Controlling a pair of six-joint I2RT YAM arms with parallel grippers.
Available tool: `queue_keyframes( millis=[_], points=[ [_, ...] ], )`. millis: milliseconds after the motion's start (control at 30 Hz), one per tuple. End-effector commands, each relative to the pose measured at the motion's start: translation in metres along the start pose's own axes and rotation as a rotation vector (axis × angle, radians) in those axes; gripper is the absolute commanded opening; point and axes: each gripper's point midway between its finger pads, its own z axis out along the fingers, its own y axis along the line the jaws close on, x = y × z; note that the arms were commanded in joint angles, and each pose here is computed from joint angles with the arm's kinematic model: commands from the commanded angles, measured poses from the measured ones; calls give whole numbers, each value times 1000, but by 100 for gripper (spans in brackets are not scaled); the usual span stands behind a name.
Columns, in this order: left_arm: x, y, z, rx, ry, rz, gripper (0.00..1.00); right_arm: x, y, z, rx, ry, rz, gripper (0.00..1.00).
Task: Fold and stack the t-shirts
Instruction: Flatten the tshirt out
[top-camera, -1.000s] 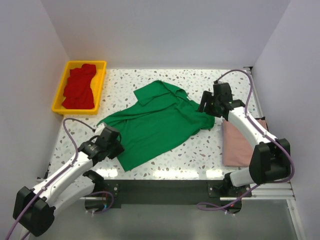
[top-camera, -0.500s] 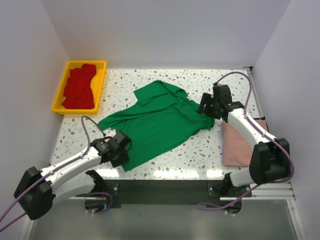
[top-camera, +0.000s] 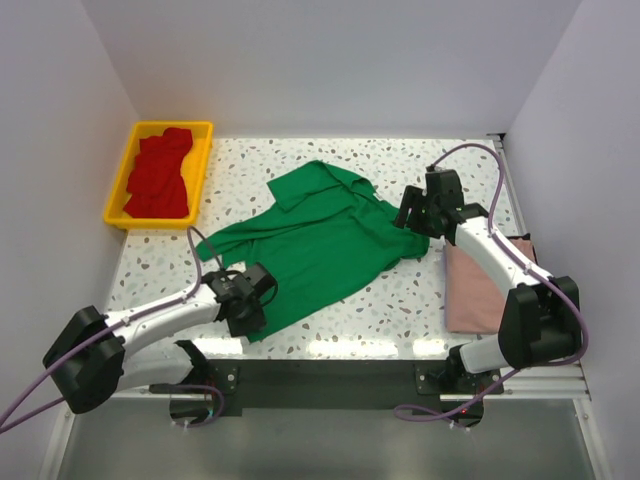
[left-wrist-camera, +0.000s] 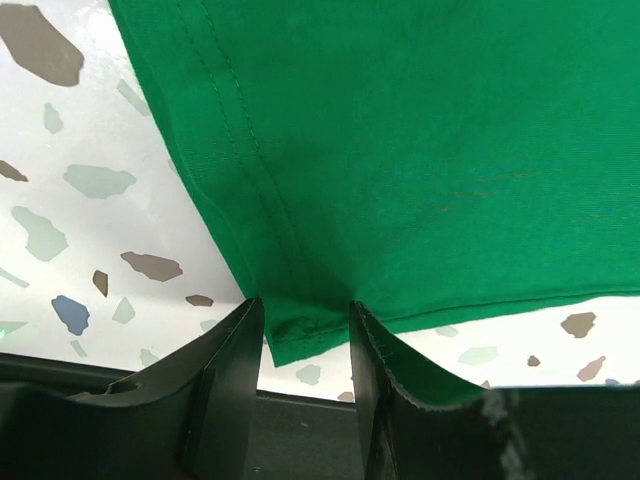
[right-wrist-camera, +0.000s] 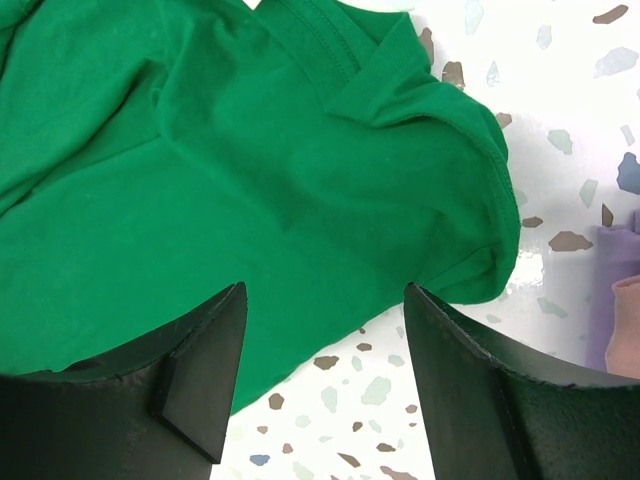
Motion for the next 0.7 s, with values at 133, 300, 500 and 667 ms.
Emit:
queue_keyframes(
  millis=[133,300,500,667],
  points=[
    [3,-10,7,16,16,43,43,-13,10,-4,-37,-52,11,68],
    [-27,-15,2,13,-69,24,11,-12,10,-2,-33,-45,11,68],
    [-111,-3,-9,34,-214,-102,0,-5,6,6,-21,-21,9,68],
    [-174,29,-20,20,-301,-251,0,3,2,13,-11,-3,9,68]
  ],
)
